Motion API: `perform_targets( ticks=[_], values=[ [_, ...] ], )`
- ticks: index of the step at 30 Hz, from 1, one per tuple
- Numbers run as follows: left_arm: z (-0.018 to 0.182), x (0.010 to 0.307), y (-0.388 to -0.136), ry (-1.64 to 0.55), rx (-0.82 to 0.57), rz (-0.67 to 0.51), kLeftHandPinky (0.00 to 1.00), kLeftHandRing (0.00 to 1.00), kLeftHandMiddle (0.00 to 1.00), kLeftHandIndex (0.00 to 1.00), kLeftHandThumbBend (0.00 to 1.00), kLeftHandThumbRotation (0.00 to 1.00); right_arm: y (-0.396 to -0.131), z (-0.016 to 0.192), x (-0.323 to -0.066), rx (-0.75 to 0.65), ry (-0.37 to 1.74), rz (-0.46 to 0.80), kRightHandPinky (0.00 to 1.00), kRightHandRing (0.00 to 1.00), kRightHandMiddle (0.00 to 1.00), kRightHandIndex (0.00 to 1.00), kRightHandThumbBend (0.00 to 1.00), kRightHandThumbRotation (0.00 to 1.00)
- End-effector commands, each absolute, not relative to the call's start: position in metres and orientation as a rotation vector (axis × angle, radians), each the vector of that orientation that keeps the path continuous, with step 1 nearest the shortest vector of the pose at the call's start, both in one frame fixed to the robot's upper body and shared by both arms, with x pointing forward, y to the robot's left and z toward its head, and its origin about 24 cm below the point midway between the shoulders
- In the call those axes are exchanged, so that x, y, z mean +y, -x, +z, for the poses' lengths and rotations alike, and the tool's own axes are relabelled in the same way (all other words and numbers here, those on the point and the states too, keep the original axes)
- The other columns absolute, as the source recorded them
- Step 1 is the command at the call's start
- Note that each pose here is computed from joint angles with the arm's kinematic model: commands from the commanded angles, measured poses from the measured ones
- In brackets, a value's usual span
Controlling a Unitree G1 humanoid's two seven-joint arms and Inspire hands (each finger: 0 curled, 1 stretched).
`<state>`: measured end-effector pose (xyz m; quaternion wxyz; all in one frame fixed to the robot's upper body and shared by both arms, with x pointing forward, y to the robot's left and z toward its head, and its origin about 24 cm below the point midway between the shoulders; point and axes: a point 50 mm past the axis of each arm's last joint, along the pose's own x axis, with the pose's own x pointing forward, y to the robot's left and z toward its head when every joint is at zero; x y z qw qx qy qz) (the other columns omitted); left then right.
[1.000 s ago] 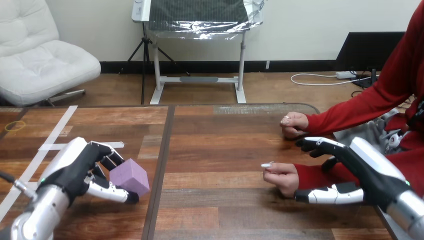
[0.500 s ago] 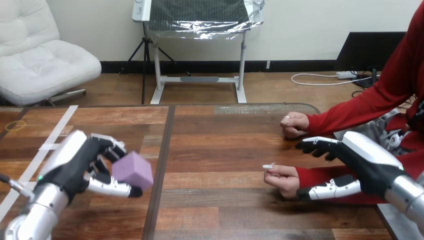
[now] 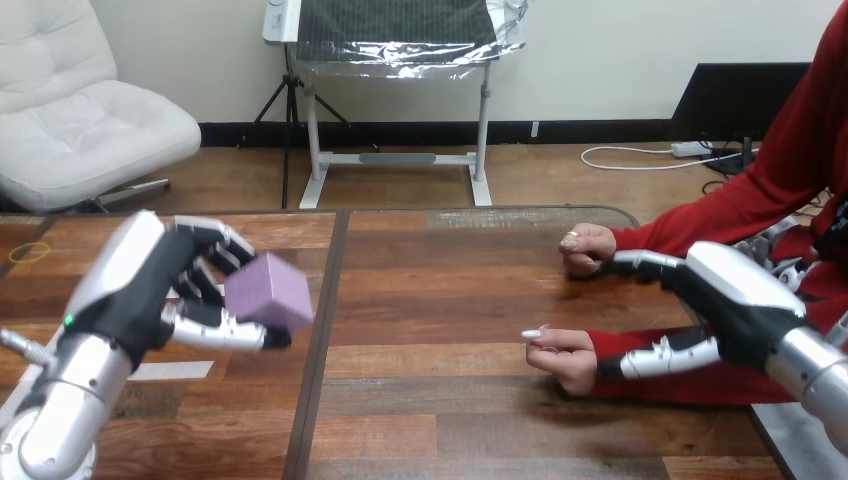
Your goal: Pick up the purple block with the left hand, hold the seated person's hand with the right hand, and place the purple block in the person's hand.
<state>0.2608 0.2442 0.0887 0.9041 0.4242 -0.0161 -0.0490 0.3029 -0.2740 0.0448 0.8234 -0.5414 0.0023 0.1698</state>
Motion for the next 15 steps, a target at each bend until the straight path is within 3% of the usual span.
perform_targets(
  ticks=[1, 15],
  values=[
    [0.1181, 0.2393, -0.2667, -0.863, -0.164, -0.048, 0.3, 0.34, 0.39, 0.41, 0.84, 0.0, -0.3292, 0.0885, -0.2745, -0.137, 1.176, 0.267, 0.82, 0.88, 0.9, 0.91, 1.0, 0.46],
    [0.1164, 0.2386, -0.2672, -0.863, -0.16, -0.045, 0.29, 0.32, 0.37, 0.41, 0.85, 0.0, -0.3343, 0.0875, -0.2766, -0.107, 1.203, 0.267, 0.83, 0.88, 0.89, 0.9, 1.0, 0.47]
  ],
)
